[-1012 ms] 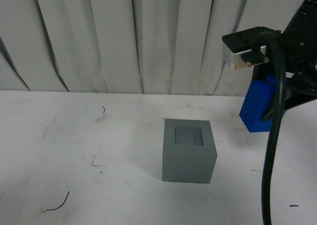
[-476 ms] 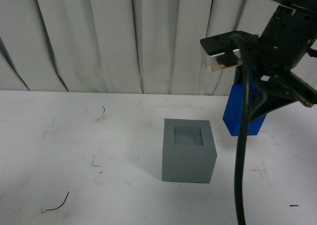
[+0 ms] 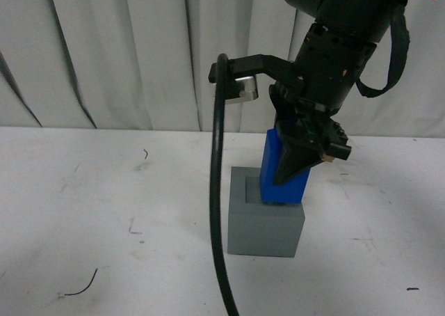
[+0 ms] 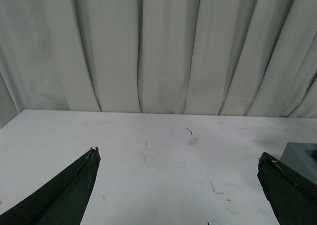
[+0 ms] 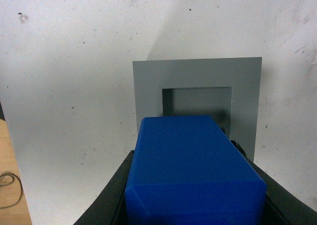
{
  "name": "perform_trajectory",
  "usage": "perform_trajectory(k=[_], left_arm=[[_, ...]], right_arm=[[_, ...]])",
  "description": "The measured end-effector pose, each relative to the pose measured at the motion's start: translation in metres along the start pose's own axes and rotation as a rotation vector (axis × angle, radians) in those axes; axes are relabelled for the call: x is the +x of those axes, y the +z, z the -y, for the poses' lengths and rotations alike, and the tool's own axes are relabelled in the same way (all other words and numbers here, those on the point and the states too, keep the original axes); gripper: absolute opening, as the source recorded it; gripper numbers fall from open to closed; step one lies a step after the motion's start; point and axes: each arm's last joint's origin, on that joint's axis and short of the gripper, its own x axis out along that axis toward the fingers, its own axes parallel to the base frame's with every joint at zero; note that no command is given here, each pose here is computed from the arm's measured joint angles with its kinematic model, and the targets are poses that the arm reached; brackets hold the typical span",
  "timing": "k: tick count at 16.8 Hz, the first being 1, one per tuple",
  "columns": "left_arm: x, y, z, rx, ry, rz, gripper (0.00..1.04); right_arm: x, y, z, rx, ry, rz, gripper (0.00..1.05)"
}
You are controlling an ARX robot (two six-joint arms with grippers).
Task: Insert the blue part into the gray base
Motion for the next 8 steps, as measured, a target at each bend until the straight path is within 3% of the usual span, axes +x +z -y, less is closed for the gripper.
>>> perform_trajectory(k=[3, 8], left_arm=[[0.000, 0.000, 0.000, 0.000, 0.000, 0.000, 0.98], [0.000, 0.000, 0.000, 0.000, 0.000, 0.000, 0.98]], right_arm=[[0.015, 0.005, 0.004, 0.066, 0.006, -0.017, 0.47], [0.020, 0.018, 0.007, 0.052, -0.006, -0.015, 0.47]])
